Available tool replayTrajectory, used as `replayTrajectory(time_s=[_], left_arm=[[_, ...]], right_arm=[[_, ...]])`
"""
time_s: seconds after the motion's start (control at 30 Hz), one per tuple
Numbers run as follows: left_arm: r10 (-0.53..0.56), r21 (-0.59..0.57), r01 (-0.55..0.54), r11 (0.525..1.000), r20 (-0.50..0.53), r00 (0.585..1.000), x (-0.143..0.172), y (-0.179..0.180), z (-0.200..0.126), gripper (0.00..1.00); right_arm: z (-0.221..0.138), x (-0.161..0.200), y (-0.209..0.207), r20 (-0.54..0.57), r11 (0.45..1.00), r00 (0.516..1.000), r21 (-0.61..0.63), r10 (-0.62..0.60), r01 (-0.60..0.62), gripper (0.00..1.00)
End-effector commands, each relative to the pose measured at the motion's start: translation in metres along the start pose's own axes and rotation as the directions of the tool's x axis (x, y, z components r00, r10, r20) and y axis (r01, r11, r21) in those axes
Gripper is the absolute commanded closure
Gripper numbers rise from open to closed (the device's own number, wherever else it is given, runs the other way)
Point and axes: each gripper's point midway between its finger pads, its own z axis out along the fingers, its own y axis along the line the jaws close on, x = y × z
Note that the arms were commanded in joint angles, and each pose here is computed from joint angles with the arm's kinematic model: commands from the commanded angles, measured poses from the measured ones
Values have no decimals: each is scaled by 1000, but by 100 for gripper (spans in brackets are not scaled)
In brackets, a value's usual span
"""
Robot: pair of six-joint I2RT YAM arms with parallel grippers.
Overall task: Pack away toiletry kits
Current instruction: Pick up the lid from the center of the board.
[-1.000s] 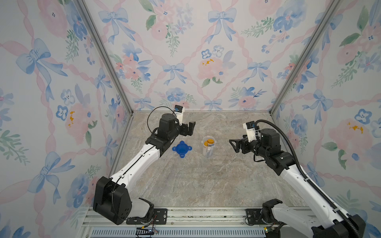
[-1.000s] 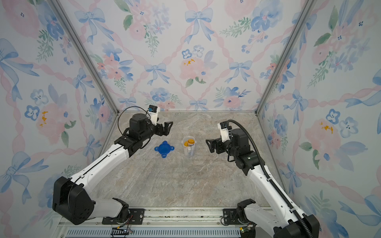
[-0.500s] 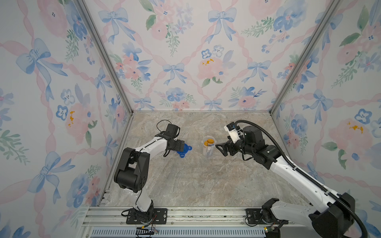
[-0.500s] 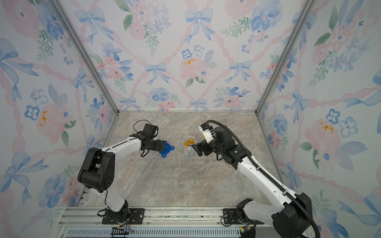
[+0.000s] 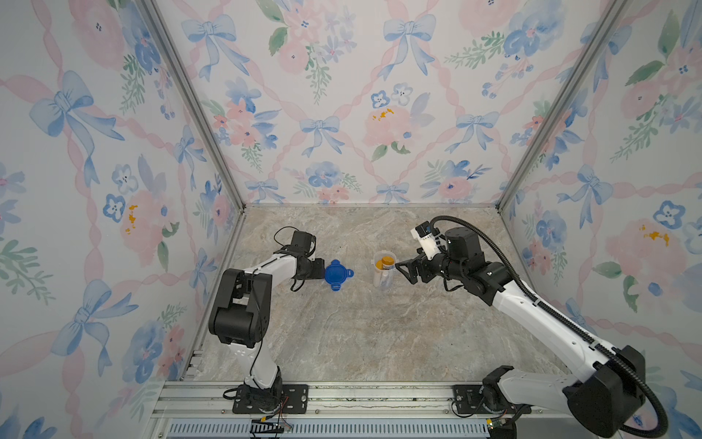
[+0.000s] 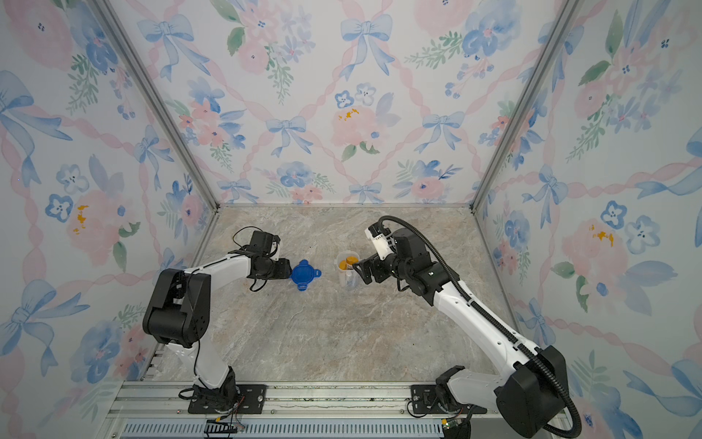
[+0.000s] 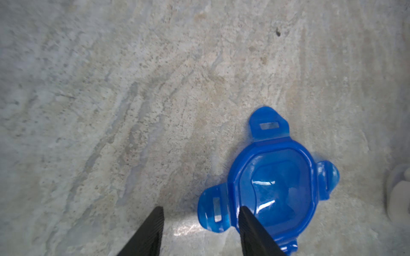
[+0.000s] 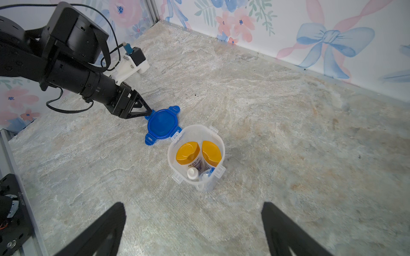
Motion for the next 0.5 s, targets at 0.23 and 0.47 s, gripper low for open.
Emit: replayTrajectory(time_s=[0.23, 0.47], left_arm=[[-156, 231, 156, 960, -16, 988, 13, -6, 12, 59], [-187, 286, 189, 939, -38, 982, 18, -10, 16, 69]], right_arm=[[-9, -1, -7, 27, 1000, 1000, 18, -4, 3, 3], [-16, -4, -12, 46, 999, 999, 51, -16, 13, 3]])
